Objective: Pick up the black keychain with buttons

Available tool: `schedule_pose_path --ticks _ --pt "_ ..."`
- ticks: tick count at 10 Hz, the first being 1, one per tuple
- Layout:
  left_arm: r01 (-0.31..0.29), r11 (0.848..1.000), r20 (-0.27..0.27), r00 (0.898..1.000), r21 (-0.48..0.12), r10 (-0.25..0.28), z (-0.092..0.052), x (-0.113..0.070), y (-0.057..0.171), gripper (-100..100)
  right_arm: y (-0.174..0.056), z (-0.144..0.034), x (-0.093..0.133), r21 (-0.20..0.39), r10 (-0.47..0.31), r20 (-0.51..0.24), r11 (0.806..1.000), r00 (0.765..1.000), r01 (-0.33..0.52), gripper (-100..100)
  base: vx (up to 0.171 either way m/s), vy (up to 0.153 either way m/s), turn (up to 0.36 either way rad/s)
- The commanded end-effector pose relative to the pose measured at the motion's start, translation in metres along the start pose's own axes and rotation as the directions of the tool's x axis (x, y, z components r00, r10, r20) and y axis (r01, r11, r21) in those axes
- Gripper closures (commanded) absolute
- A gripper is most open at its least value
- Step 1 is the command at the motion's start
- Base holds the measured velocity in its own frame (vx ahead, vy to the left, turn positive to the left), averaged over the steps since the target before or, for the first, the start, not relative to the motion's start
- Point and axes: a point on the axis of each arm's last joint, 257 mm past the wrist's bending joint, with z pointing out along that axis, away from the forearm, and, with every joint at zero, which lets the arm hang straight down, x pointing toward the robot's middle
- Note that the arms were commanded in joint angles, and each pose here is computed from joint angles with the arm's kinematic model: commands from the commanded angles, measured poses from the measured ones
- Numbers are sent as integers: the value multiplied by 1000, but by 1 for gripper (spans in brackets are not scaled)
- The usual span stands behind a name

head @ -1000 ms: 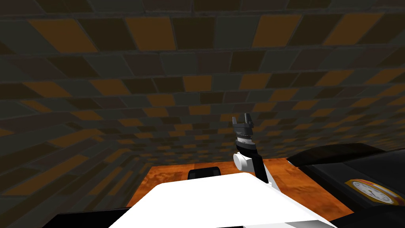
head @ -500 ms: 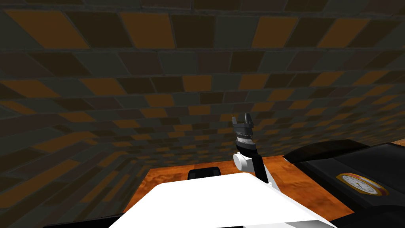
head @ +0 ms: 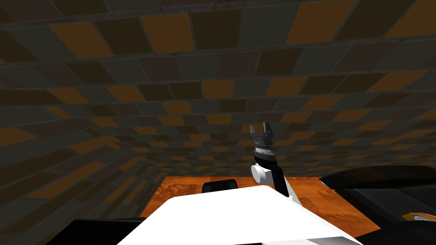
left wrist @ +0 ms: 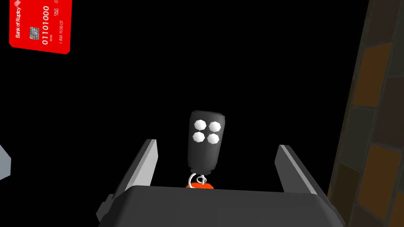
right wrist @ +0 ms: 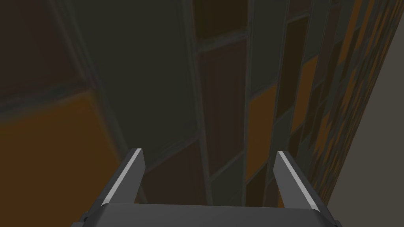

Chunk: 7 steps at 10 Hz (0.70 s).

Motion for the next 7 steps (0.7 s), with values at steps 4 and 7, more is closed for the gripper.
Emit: schedule_pose_path --ticks 4,7 --pt "142 990 -4 990 0 -142 2 2 3 -100 0 0 0 0 0 0 1000 1000 0 0 -4 0 -3" --pt "187 982 -6 982 3 -187 6 -5 4 -100 0 0 0 0 0 0 1000 1000 0 0 -8 10 -23"
